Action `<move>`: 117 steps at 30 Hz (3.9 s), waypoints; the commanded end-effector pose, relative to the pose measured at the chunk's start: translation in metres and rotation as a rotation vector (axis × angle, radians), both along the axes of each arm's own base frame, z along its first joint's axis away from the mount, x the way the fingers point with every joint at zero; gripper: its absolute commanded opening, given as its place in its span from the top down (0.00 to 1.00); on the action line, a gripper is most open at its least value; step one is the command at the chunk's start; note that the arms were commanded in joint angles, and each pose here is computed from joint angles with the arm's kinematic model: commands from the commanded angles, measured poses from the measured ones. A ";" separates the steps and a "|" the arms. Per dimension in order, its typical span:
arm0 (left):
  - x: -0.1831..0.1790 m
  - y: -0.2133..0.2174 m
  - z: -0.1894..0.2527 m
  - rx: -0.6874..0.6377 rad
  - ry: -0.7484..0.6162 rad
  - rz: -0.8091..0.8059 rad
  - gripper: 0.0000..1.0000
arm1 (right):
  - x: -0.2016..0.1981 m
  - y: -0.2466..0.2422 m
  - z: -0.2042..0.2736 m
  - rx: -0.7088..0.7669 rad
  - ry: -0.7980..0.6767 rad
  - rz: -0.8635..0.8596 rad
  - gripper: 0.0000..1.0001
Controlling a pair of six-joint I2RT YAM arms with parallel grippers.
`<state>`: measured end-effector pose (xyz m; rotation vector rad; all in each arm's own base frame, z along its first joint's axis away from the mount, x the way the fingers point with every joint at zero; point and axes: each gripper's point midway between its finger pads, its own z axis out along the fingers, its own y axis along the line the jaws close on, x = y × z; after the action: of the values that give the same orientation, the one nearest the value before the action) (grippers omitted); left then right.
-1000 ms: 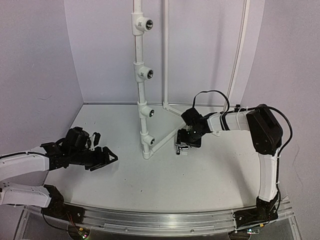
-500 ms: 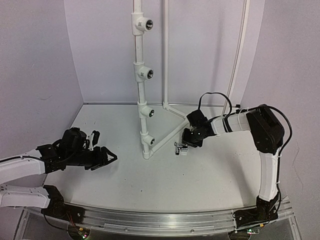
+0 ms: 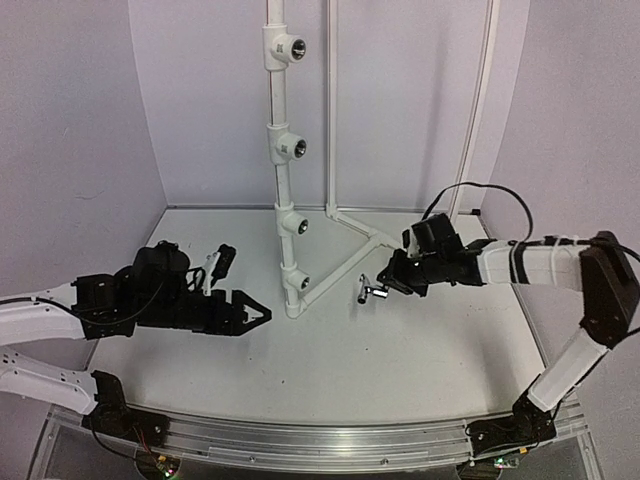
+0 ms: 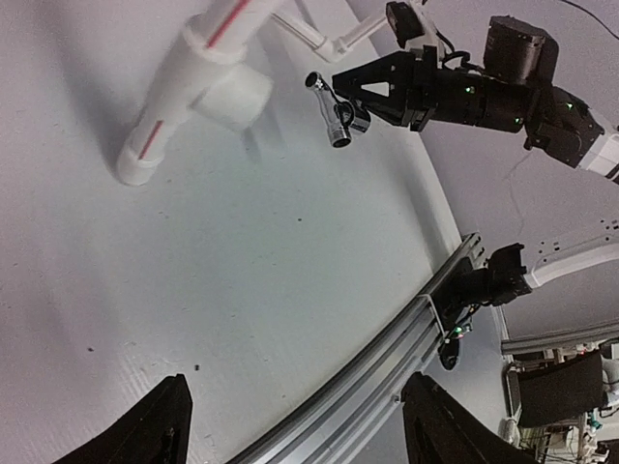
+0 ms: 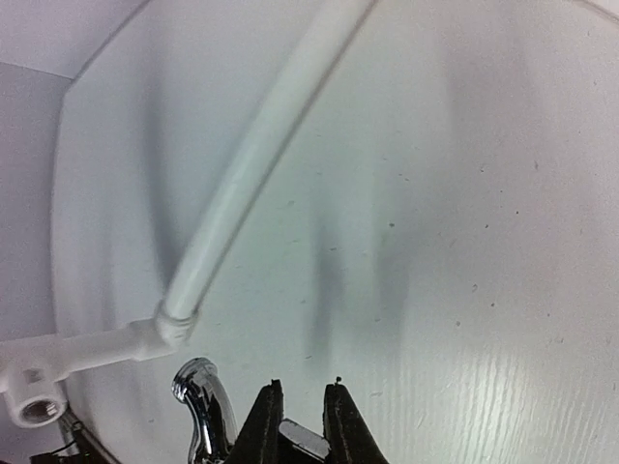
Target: Install the water faucets
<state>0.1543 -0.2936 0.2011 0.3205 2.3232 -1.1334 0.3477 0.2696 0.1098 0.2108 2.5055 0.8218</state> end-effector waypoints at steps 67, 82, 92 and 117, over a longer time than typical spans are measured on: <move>0.038 -0.136 0.111 -0.323 -0.117 -0.046 0.72 | -0.069 0.085 0.233 0.554 -0.484 0.155 1.00; 0.001 -0.092 0.100 -0.103 -0.405 -0.414 1.00 | -0.160 0.097 0.212 0.289 -0.514 0.848 0.02; -0.015 -0.077 0.111 -0.137 -0.343 -0.656 1.00 | -0.189 0.115 0.216 0.325 -0.464 1.156 0.10; -0.015 -0.093 0.112 -0.122 -0.351 -0.774 1.00 | -0.196 0.139 0.205 0.485 -0.351 1.239 0.57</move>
<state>0.1343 -0.3829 0.2864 1.3186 1.9326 -1.4143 0.1618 0.4028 0.2970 -1.2743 1.9642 1.6056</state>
